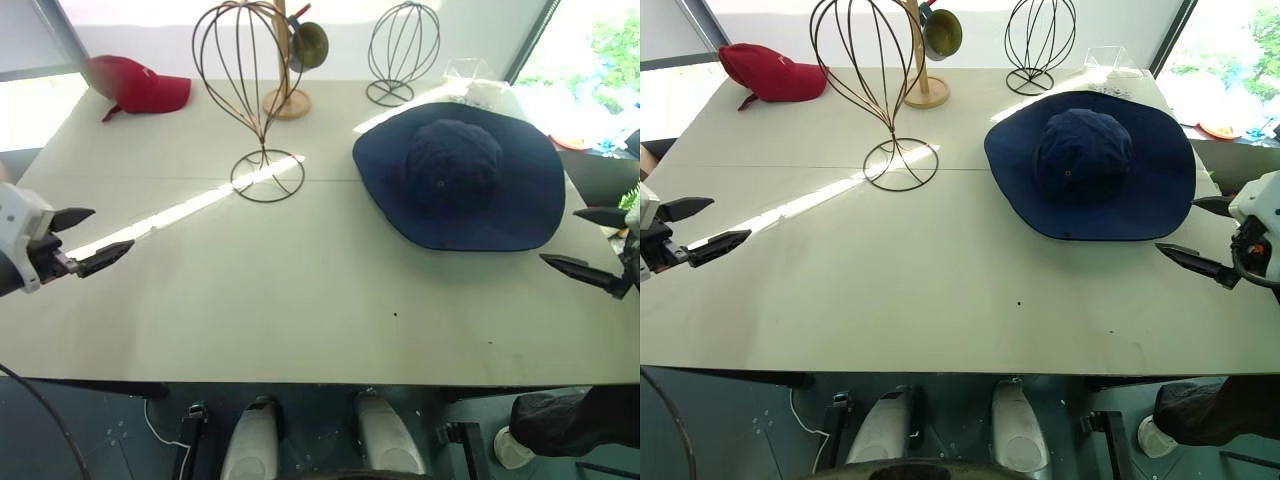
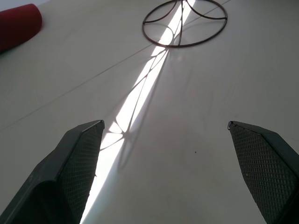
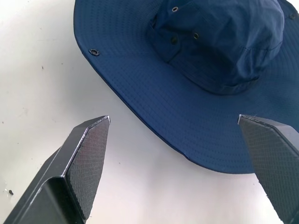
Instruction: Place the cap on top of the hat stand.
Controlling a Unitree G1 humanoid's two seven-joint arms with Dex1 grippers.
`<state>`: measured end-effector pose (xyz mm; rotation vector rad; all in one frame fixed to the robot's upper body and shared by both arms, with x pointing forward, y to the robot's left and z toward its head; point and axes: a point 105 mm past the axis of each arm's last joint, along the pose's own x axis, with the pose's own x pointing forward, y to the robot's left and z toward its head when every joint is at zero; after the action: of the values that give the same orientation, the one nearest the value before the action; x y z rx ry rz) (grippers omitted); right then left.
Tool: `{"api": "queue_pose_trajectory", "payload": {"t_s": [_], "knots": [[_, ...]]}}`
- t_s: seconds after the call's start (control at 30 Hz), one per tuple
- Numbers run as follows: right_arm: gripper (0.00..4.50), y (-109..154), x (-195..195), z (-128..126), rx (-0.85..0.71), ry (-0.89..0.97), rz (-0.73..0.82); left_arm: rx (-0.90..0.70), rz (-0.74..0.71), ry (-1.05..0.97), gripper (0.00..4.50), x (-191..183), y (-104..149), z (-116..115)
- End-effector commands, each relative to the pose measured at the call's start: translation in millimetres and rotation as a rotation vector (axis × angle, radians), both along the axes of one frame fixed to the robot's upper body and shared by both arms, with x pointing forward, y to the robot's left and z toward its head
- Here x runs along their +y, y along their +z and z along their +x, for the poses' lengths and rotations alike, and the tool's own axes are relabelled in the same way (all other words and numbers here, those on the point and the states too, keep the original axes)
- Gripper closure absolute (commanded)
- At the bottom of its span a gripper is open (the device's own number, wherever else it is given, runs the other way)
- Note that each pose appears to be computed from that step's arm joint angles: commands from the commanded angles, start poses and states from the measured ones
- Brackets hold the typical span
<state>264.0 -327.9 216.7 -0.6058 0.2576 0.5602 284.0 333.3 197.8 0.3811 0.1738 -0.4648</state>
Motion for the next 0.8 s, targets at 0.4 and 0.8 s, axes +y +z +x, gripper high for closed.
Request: {"api": "queue_pose_trajectory", "payload": {"t_s": [0.4,0.8], "knots": [[0.0,17.1,0.8,-1.2,-0.062,0.0,-0.075,-0.027,-0.055,-0.205,0.07,-47.0,31.1,8.5],[0.0,13.2,67.1,10.8,-0.125,0.065,-0.335,0.108,-0.101,-0.774,0.07,-163.8,48.4,3.3]]}}
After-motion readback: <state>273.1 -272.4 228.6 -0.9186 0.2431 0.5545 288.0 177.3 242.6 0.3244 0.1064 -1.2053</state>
